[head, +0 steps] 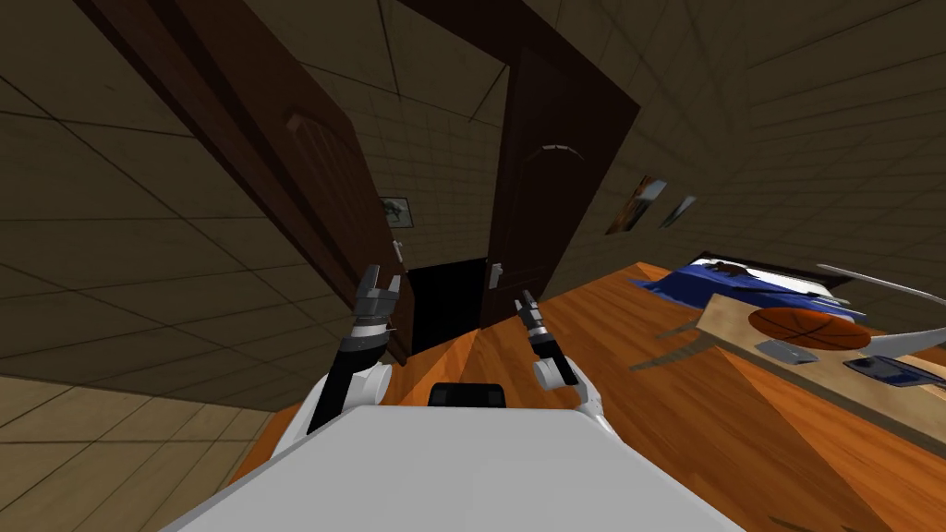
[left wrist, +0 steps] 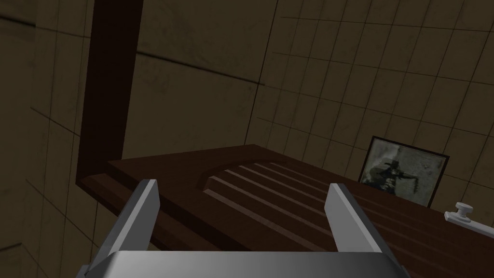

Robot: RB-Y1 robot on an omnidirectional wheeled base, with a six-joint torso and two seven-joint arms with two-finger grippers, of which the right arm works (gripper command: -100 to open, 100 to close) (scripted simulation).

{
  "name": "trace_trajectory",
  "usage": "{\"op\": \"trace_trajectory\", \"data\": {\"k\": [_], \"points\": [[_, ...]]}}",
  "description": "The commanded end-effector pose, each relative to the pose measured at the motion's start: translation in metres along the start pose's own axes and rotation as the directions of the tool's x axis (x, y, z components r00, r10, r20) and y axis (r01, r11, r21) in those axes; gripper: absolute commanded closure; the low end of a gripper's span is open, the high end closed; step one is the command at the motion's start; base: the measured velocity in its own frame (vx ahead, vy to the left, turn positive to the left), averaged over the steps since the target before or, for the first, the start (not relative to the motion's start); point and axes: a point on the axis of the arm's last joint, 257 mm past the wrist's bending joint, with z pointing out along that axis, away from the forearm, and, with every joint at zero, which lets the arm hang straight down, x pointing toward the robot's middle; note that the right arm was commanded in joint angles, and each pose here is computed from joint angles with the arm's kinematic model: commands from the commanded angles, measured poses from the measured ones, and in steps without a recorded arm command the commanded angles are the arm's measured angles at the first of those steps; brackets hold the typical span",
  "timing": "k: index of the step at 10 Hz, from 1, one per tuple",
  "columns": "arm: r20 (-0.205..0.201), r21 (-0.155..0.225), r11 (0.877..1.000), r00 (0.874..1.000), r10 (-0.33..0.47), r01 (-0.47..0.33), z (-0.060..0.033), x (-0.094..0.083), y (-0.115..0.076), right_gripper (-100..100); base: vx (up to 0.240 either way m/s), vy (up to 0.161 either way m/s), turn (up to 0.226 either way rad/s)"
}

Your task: Push the door open

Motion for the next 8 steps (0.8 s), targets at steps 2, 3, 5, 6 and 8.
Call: {"op": "trace_trajectory", "data": {"k": [2,3,5,6,8], "points": [[-0.013,0.036,0.999,1.000,0.012,-0.011,0.0004,-0.005,-0.018,-100,0.044,-0.027,0.074],[-0.023,0.054,0.998,1.000,0.019,-0.018,0.0016,-0.007,-0.026,-100,0.064,-0.035,0.141],[-0.027,0.082,0.996,0.999,0.023,-0.021,0.0006,-0.012,-0.038,-100,0.055,-0.034,0.085],[-0.031,0.104,0.994,0.999,0.027,-0.024,0.0004,-0.016,-0.048,-100,0.070,-0.049,0.158],[-0.037,0.145,0.989,0.999,0.032,-0.027,-0.0001,-0.026,-0.064,-100,0.079,-0.064,0.128]]}}
